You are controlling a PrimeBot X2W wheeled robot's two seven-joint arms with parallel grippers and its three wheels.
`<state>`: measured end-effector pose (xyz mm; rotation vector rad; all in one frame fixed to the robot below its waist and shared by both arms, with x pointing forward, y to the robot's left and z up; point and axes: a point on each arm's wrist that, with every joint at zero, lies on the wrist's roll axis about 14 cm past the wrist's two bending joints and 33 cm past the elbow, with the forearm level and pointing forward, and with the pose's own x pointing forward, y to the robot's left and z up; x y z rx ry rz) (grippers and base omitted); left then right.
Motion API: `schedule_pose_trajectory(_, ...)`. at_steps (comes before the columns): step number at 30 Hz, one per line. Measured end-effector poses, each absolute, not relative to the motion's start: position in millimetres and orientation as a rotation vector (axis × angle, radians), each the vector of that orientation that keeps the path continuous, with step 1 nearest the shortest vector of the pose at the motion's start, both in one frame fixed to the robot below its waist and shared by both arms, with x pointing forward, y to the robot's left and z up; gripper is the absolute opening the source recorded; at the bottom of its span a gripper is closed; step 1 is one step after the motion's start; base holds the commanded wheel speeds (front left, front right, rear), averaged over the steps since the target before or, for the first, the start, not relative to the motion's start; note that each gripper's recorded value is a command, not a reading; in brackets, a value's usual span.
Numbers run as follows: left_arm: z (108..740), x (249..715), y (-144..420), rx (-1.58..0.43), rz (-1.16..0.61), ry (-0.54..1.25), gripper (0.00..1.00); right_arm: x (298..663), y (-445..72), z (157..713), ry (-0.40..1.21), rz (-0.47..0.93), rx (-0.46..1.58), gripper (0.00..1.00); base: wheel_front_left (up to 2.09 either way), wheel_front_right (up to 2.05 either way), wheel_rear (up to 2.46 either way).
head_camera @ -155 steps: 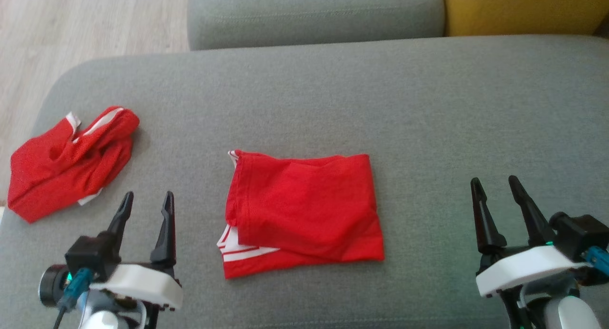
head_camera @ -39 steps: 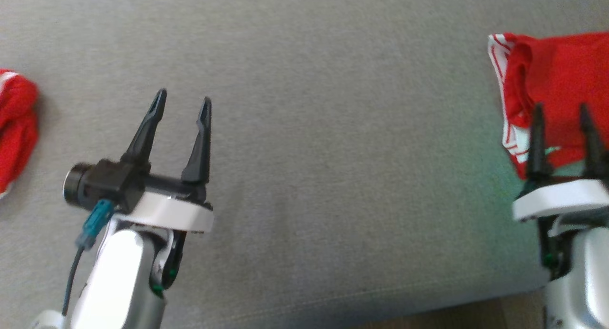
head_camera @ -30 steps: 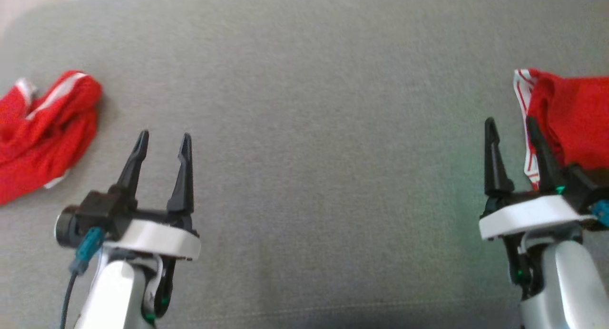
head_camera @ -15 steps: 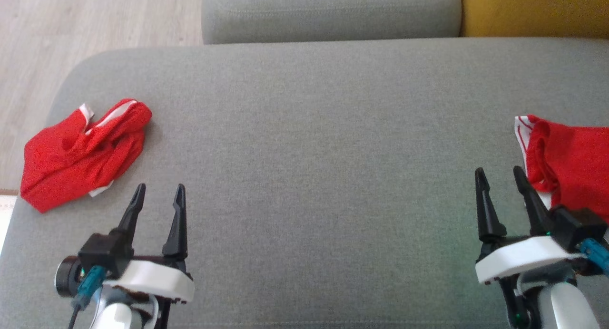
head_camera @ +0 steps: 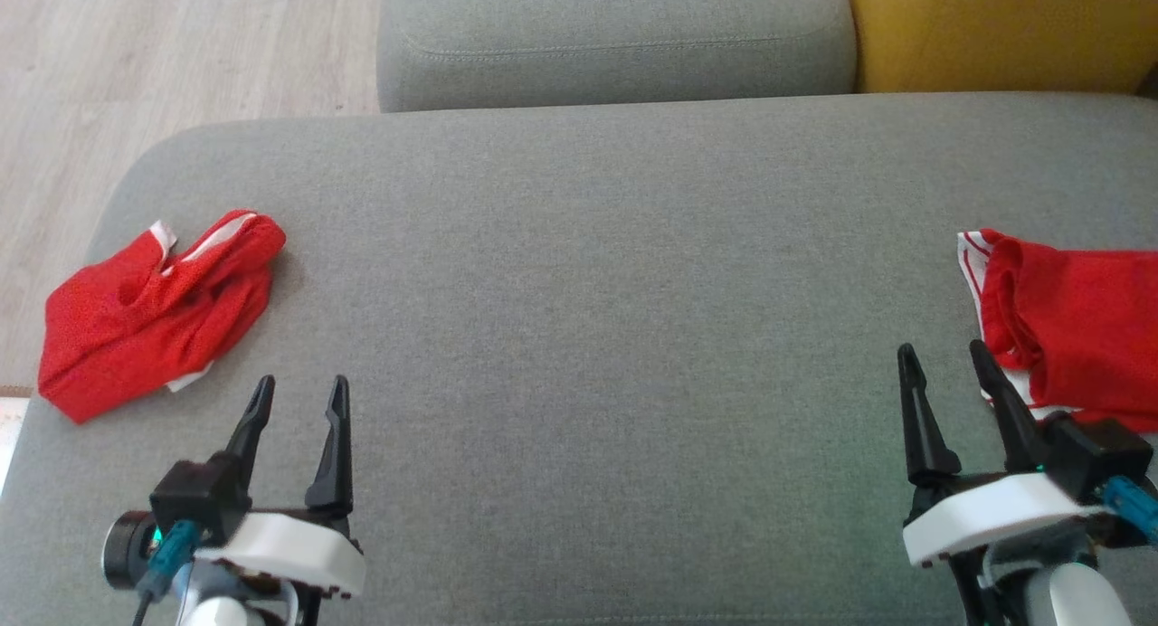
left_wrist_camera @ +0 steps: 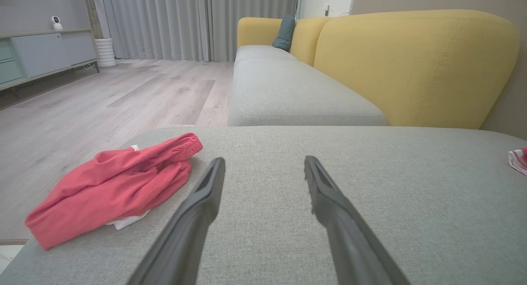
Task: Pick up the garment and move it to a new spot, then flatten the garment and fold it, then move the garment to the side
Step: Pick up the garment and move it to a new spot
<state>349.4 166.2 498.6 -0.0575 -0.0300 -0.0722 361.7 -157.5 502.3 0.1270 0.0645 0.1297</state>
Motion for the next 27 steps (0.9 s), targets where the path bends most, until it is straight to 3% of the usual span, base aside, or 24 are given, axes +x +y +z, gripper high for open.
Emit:
schedule_pose_trajectory(20, 498, 347, 170, -0.061, -0.061, -0.028, 1.0, 365, -158, 501, 0.072, 0.13, 0.126, 1.0, 0.0, 0.0, 0.0)
schedule_pose_trajectory(27, 510, 347, 189, -0.059, -0.004, -0.064, 1.0, 378, -133, 505, 0.067, 0.204, 0.121, 1.0, 0.0, 0.0, 0.0)
